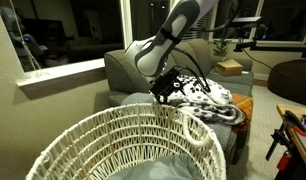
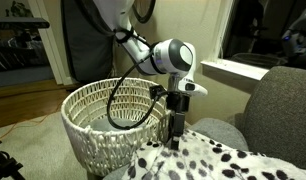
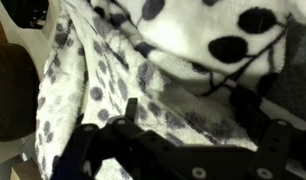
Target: Put the blanket on the sofa in the laundry basket
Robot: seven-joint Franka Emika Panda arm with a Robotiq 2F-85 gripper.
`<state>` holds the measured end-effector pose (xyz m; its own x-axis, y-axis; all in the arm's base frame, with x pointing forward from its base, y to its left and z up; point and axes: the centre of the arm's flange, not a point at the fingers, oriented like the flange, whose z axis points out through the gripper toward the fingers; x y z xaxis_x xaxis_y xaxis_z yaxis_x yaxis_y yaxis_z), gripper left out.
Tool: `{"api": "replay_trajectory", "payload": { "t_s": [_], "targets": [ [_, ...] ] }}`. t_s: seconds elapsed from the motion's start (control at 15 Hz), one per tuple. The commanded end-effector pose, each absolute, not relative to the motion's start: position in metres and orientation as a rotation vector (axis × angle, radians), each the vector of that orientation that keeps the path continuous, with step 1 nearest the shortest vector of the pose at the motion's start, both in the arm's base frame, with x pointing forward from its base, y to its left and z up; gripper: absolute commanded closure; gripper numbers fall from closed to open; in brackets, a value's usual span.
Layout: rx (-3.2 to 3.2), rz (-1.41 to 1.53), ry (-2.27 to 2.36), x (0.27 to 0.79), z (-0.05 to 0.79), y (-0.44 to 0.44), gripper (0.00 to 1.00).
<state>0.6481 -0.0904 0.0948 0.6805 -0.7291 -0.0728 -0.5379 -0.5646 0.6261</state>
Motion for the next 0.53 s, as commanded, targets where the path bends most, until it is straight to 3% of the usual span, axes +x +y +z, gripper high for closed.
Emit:
{"api": "replay_trajectory", "payload": {
  "t_s": [0.0,0.13,0.47],
  "targets": [
    [2.290,-0.417,-0.950,0.6501,0.0921,-0.0868,0.12],
    [2.290,-0.417,-0.943,0.6493,0.0902,-0.0838,0.33],
    [2.293,-0.412,-0.931,0.6484,0.0893,-0.0776,0.67]
  ]
}}
